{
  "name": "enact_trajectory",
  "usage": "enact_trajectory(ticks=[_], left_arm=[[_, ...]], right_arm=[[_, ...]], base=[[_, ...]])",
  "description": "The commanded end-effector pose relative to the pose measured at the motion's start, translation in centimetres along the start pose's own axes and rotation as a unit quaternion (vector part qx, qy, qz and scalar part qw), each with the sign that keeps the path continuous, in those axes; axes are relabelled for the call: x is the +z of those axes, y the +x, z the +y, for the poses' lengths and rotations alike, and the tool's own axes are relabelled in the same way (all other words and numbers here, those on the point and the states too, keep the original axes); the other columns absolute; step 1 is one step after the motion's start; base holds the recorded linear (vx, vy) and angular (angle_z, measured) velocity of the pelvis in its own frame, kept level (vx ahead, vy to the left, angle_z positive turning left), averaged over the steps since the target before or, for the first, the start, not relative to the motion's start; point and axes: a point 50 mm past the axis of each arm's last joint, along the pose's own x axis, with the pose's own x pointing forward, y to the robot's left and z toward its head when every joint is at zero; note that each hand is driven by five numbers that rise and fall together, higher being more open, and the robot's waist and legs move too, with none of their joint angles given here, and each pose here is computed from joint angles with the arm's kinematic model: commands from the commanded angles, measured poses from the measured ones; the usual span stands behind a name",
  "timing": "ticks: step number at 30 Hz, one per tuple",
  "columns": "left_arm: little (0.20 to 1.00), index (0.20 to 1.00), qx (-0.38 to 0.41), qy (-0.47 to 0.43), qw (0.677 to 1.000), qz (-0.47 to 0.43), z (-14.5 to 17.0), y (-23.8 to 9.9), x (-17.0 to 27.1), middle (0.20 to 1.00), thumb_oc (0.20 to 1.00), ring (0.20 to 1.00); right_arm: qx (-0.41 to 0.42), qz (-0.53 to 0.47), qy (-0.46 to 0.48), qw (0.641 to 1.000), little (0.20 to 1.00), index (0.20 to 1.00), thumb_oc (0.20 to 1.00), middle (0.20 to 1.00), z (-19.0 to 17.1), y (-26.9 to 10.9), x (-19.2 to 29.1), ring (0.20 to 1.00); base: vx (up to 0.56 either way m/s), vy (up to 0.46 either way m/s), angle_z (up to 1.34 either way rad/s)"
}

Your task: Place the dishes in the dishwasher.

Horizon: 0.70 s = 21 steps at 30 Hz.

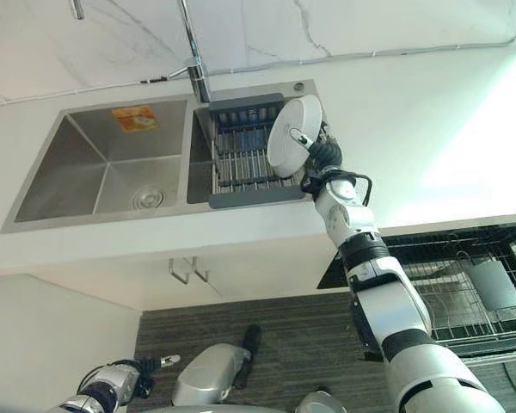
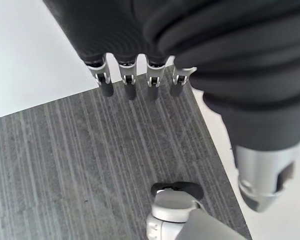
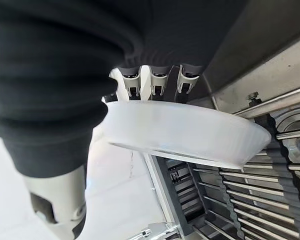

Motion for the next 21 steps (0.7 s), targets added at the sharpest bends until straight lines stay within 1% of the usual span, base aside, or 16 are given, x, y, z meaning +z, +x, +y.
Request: enact_trajectory(ticks=[1,9,21], left_arm=[[1.0,1.0,0.023,0.051,0.998,0.022,0.9,0.1,-1.1,1.0,1.0,1.0],[1.0,1.0,0.03,0.055,0.998,0.021,1.0,0.1,-0.7,1.0,1.0,1.0],[1.0,1.0,0.036,0.049,0.998,-0.016,1.5,-0.3,2.1,1.0,1.0,1.0]], right_arm=[[0.006,-0.05,0.002,0.999,1.0,1.0,1.0,1.0,0.0,0.7,3.5,1.0],[-0.007,-0.054,0.006,0.998,1.0,1.0,1.0,1.0,-0.3,0.9,4.0,1.0],[-0.029,-0.078,0.001,0.997,1.0,1.0,1.0,1.0,-0.6,1.6,6.6,1.0]], base=[[0.02,-0.028,0.08],[0.02,-0.009,0.06],[-0.03,-0.007,0.01]])
